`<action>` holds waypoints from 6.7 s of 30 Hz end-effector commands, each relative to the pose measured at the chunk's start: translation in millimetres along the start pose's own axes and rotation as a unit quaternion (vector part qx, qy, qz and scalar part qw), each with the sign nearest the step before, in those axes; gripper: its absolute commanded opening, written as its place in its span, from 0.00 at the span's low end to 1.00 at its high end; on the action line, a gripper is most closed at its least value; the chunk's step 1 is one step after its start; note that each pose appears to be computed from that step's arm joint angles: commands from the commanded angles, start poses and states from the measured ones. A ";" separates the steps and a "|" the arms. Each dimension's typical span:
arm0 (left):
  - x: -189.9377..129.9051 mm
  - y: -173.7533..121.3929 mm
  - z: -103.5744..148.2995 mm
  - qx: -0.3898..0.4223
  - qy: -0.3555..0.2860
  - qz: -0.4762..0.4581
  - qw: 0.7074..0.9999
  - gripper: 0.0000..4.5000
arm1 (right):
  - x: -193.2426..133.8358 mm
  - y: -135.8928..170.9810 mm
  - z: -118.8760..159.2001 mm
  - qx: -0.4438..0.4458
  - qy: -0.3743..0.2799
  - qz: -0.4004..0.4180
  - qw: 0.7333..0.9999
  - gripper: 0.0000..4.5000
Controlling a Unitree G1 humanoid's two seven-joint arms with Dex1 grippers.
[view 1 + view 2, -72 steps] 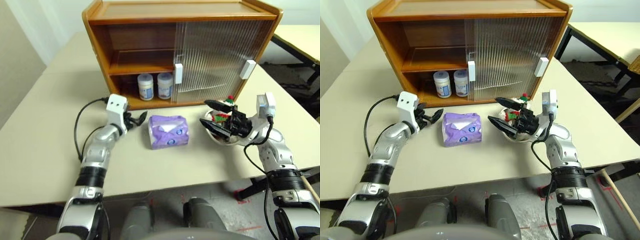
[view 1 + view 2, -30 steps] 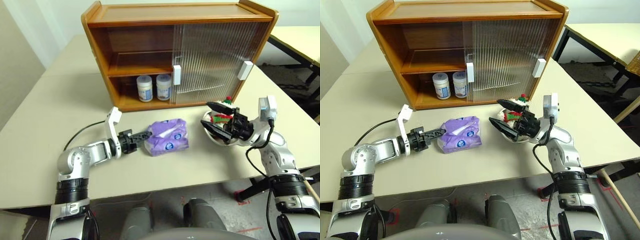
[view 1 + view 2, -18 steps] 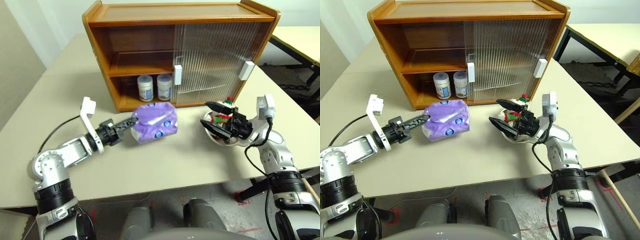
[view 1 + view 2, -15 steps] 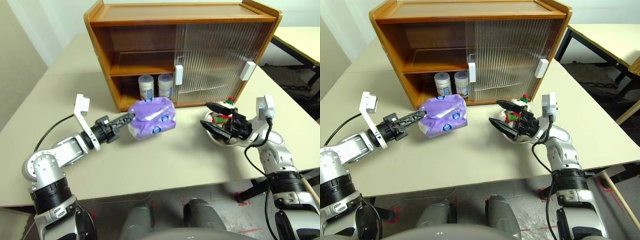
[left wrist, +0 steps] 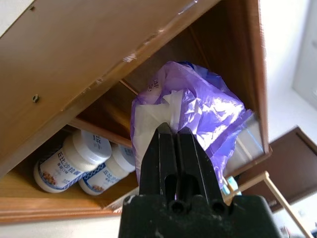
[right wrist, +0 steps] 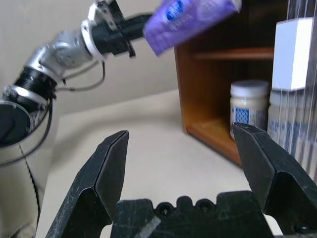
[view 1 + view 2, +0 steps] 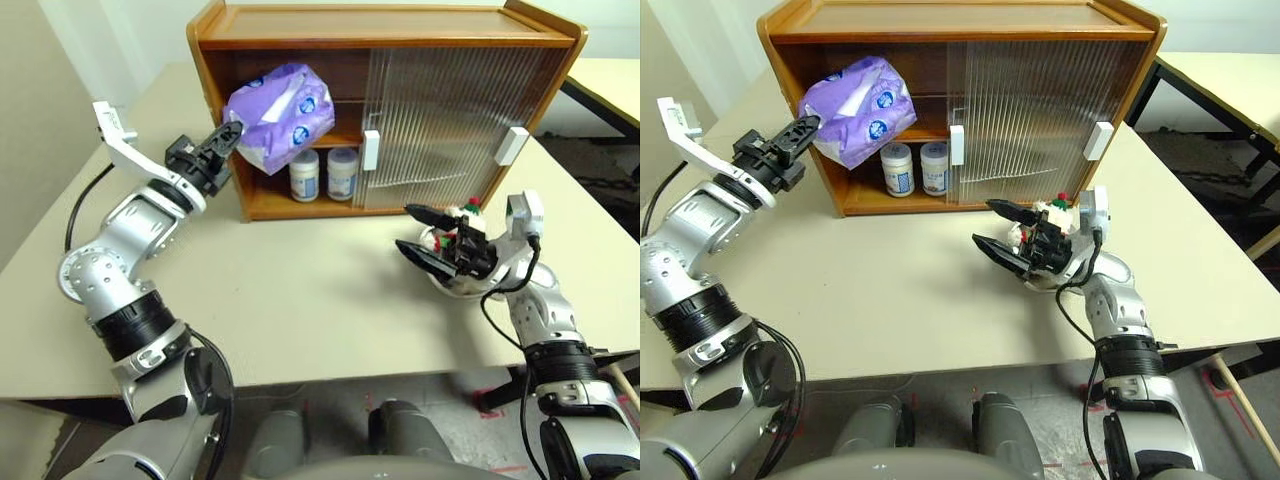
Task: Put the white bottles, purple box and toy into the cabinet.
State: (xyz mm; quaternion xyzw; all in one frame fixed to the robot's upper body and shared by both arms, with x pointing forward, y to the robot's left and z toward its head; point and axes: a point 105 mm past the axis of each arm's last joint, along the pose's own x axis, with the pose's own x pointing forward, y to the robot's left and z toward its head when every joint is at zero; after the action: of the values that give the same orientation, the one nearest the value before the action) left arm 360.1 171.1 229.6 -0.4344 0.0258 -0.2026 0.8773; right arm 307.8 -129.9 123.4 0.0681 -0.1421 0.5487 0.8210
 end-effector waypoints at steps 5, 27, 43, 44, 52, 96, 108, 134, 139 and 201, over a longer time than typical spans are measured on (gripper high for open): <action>37.7 4.7 -14.1 -0.023 -0.033 0.062 0.997 0.01 | 15.8 0.5 20.8 -0.047 -0.075 -0.027 0.996 1.00; 57.7 -20.3 -30.4 -0.001 -0.019 0.024 1.000 0.57 | 26.1 15.5 22.3 -0.042 -0.100 -0.012 0.994 1.00; 4.4 -18.9 -72.4 0.348 0.105 -0.100 0.926 0.40 | 26.5 19.2 8.0 -0.008 -0.083 0.011 0.996 1.00; 9.6 -15.8 -70.4 0.356 0.101 -0.093 0.924 0.31 | 27.1 19.7 7.2 -0.006 -0.083 0.011 0.996 1.00; 56.2 -9.7 -70.4 0.370 0.087 -0.090 0.921 0.00 | 27.2 20.8 4.5 -0.004 -0.085 0.005 0.996 1.00; 63.0 -56.7 -152.5 0.479 0.091 -0.228 0.843 0.01 | -4.7 23.6 19.2 -0.065 -0.002 -0.007 0.998 1.00; 83.3 -57.9 -155.4 0.554 0.056 -0.198 0.807 0.01 | -12.4 30.6 24.3 -0.059 0.004 -0.024 0.998 1.00; 95.6 -25.0 -119.7 0.653 0.027 -0.078 0.753 0.01 | 9.1 34.6 31.3 -0.062 0.007 -0.002 0.998 1.00; 84.5 -7.8 -101.1 0.662 0.030 -0.040 0.748 0.01 | 10.8 34.2 31.4 -0.058 0.007 0.001 0.998 1.00; -45.2 13.7 -85.3 0.398 0.118 -0.252 0.874 1.00 | -79.6 -80.6 90.9 -0.139 0.072 -0.238 0.959 0.36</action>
State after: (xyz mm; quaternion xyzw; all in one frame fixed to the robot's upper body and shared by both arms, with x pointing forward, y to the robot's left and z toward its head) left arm 307.4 130.3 167.4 -0.0190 -0.0779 -0.4464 0.8912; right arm 335.5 -244.8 187.7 -0.0411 -0.1361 0.3441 0.9281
